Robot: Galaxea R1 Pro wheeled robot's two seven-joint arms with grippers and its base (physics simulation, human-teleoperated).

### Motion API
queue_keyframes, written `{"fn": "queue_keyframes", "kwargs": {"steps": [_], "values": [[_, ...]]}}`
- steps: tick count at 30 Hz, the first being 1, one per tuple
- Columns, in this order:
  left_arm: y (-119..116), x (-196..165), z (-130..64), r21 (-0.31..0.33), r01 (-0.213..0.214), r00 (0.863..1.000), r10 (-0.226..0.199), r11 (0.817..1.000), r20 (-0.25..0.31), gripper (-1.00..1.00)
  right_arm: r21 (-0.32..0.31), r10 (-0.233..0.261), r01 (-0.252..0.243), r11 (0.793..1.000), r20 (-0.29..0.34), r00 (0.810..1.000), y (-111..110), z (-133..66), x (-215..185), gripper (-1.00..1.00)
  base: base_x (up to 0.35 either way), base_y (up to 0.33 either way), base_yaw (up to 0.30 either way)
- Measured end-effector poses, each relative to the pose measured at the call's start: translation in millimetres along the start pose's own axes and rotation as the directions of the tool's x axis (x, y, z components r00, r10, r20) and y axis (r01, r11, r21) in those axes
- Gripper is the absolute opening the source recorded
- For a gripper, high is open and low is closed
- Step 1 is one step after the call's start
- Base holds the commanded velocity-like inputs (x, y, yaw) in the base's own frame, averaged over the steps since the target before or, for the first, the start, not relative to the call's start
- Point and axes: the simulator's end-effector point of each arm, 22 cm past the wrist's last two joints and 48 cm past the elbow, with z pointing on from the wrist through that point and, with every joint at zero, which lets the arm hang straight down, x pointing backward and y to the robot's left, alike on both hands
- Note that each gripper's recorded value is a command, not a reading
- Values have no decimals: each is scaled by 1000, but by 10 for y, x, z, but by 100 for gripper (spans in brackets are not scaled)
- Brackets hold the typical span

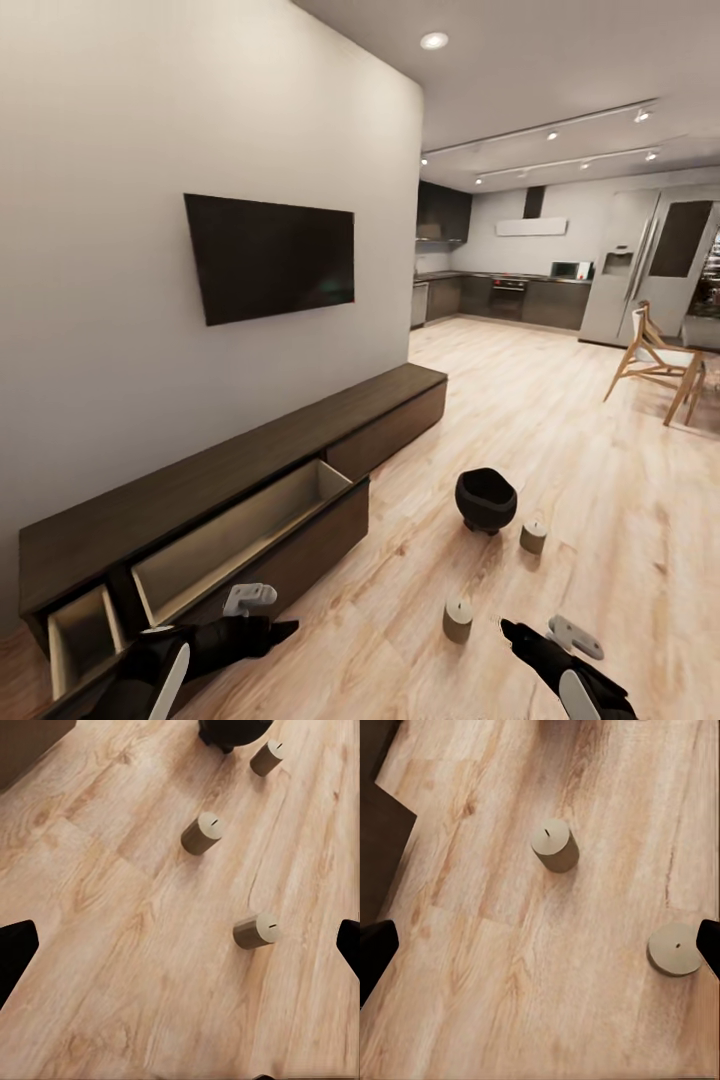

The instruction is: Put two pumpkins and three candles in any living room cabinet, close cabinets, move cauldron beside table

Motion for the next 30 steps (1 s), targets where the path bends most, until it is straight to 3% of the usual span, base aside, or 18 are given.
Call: {"fn": "queue_keyframes", "kwargs": {"steps": [30], "values": [[-13, -35, -24, -1, -5, 1000, 5, 1000, 9, 100, -2, 0, 0, 1000, 9, 1000, -2, -22, -46, 100, -1, 0, -278]]}}
